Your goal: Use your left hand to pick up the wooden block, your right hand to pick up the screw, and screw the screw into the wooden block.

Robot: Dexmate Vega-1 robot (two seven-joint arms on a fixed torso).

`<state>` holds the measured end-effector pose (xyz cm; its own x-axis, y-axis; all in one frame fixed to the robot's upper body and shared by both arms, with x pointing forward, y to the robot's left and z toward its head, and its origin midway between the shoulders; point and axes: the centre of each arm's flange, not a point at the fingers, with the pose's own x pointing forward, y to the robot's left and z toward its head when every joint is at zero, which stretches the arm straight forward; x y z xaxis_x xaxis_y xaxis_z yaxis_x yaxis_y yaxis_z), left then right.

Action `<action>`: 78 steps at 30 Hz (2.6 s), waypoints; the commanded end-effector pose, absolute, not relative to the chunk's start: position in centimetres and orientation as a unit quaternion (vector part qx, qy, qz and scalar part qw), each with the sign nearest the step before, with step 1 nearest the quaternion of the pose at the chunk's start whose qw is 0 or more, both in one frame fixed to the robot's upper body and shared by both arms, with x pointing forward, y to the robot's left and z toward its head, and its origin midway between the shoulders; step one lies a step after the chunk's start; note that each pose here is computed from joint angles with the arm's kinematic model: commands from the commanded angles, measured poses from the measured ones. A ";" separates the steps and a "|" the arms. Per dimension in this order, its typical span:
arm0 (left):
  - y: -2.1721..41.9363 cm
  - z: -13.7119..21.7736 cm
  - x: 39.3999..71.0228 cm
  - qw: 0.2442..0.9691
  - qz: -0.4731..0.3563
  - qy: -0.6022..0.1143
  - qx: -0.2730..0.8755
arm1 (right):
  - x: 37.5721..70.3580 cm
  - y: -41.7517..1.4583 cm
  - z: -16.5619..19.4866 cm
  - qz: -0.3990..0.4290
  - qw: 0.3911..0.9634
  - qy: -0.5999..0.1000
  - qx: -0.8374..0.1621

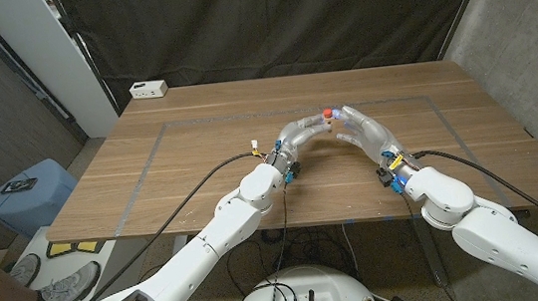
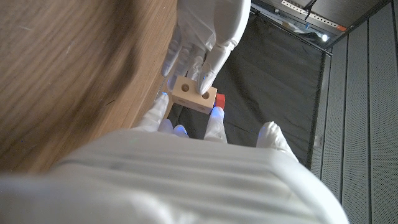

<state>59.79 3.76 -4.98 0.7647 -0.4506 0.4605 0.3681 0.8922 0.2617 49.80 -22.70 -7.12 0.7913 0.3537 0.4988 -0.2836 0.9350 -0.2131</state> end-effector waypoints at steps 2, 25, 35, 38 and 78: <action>4.0 -5.1 59.6 0.936 -0.218 -0.264 0.080 | 49.4 -22.5 -7.4 0.165 0.944 -0.278 -0.062; 4.3 -5.3 59.4 0.937 -0.217 -0.264 0.079 | 48.6 -22.8 -7.4 0.157 0.944 -0.284 -0.062; 4.3 -5.2 59.3 0.935 -0.219 -0.267 0.080 | 48.7 -23.4 -7.3 0.146 0.946 -0.282 -0.059; 4.3 -5.2 59.2 0.935 -0.219 -0.267 0.080 | 48.8 -23.5 -7.2 0.147 0.946 -0.284 -0.062; 4.2 -5.4 59.1 0.936 -0.222 -0.262 0.083 | 50.4 -23.6 -6.4 0.163 0.946 -0.273 -0.068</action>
